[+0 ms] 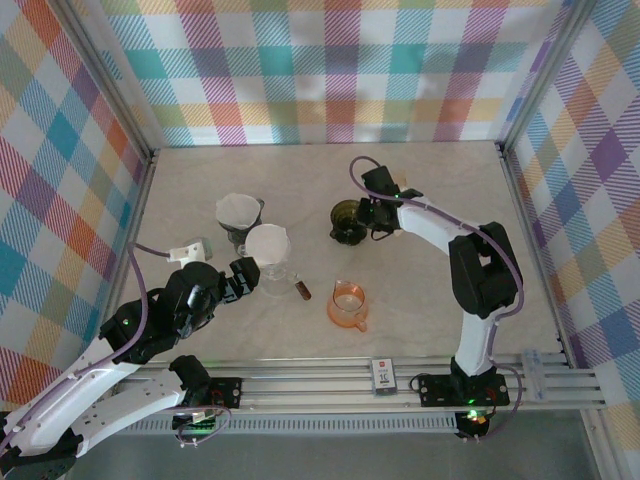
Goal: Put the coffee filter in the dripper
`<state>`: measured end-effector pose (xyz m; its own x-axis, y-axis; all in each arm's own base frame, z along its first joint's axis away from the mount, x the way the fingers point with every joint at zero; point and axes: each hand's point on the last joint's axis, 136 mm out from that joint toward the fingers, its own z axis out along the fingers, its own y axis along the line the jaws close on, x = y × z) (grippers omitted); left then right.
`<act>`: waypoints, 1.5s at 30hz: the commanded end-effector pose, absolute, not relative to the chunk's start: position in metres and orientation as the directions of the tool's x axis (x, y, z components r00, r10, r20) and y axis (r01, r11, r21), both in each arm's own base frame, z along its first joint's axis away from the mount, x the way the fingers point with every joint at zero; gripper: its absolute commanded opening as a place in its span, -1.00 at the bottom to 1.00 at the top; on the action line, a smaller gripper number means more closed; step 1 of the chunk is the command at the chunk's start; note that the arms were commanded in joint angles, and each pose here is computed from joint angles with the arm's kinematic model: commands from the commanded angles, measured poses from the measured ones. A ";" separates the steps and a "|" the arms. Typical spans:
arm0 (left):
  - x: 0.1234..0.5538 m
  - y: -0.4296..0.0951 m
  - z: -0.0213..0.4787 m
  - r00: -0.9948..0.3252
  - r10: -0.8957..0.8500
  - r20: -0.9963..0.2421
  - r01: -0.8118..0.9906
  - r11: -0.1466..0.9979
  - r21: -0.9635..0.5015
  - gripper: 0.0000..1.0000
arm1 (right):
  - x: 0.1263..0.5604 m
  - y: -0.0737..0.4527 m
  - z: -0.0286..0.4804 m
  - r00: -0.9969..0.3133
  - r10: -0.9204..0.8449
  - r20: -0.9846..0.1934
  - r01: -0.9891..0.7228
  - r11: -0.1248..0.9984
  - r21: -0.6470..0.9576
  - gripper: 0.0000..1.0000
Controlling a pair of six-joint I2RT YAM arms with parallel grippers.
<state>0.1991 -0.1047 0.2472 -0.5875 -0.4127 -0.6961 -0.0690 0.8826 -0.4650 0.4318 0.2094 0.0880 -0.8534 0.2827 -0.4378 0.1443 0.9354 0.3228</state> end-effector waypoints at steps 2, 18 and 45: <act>0.200 -0.099 0.246 -0.580 -0.417 -0.700 -0.089 0.887 -0.454 1.00 | 0.430 0.210 0.091 -0.865 0.277 -0.418 0.127 0.927 0.352 -0.92; 0.198 -0.097 0.249 -0.572 -0.419 -0.705 -0.083 0.885 -0.459 1.00 | 0.383 0.201 0.184 -0.843 0.197 -0.501 -0.050 0.898 0.437 -1.00; 0.197 -0.094 0.243 -0.570 -0.424 -0.704 -0.093 0.884 -0.457 1.00 | 0.225 0.233 0.180 -0.942 -0.115 -0.315 -0.256 0.855 0.452 -1.00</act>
